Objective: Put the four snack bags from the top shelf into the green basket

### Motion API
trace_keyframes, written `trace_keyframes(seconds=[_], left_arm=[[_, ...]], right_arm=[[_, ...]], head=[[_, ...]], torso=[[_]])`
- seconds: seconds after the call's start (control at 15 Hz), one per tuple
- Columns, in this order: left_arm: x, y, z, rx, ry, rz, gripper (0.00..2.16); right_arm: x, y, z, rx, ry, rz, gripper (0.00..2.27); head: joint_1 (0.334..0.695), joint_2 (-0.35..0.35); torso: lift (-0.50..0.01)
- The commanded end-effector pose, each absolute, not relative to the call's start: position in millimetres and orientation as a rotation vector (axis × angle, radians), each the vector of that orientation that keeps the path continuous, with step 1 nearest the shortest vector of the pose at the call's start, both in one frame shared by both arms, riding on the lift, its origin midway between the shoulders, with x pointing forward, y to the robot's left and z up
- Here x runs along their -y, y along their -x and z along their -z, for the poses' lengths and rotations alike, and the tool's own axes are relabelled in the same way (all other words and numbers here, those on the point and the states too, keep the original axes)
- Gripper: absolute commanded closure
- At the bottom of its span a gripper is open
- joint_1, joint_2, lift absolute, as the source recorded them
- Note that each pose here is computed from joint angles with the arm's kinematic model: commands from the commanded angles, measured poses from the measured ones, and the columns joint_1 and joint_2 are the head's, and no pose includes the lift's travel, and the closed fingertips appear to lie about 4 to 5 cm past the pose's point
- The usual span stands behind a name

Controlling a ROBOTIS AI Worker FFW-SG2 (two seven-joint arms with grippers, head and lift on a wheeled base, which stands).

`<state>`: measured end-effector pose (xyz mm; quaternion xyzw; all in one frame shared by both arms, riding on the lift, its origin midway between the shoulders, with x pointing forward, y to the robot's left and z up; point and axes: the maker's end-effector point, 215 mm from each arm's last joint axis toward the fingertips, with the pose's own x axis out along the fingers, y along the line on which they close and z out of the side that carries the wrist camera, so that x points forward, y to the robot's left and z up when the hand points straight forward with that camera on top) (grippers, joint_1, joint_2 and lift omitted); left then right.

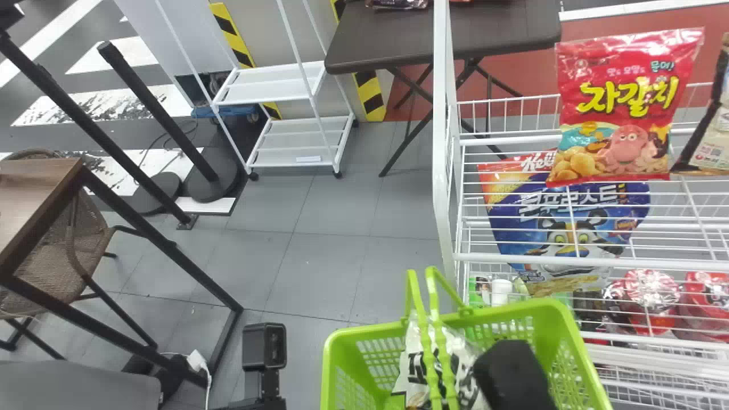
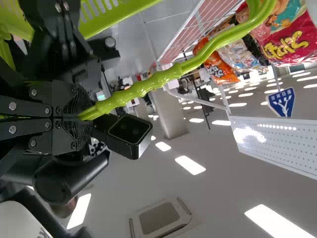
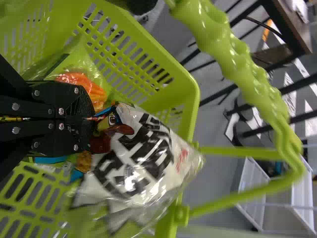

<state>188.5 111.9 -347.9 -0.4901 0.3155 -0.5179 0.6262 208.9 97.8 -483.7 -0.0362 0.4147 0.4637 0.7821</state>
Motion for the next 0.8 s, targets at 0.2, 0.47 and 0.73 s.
trace_keyframes(seconds=[0.2, 0.47, 0.73], left_arm=[[-110, -185, 347, -0.723, 1.137, 1.196, 2.15], [-109, -186, 346, -0.722, 1.134, 1.2, 2.15], [-109, -186, 346, -0.721, 1.135, 1.201, 2.15]], right_arm=[[-73, -237, 464, -0.859, 0.024, -0.953, 0.03], [9, -269, 421, -0.862, -0.257, -0.884, 0.06], [115, -352, 381, -0.67, -0.292, -0.638, 0.07]], head=[[0.695, 0.35], [0.695, 0.35], [0.695, 0.15]], torso=[[-0.006], [-0.006], [-0.006]])
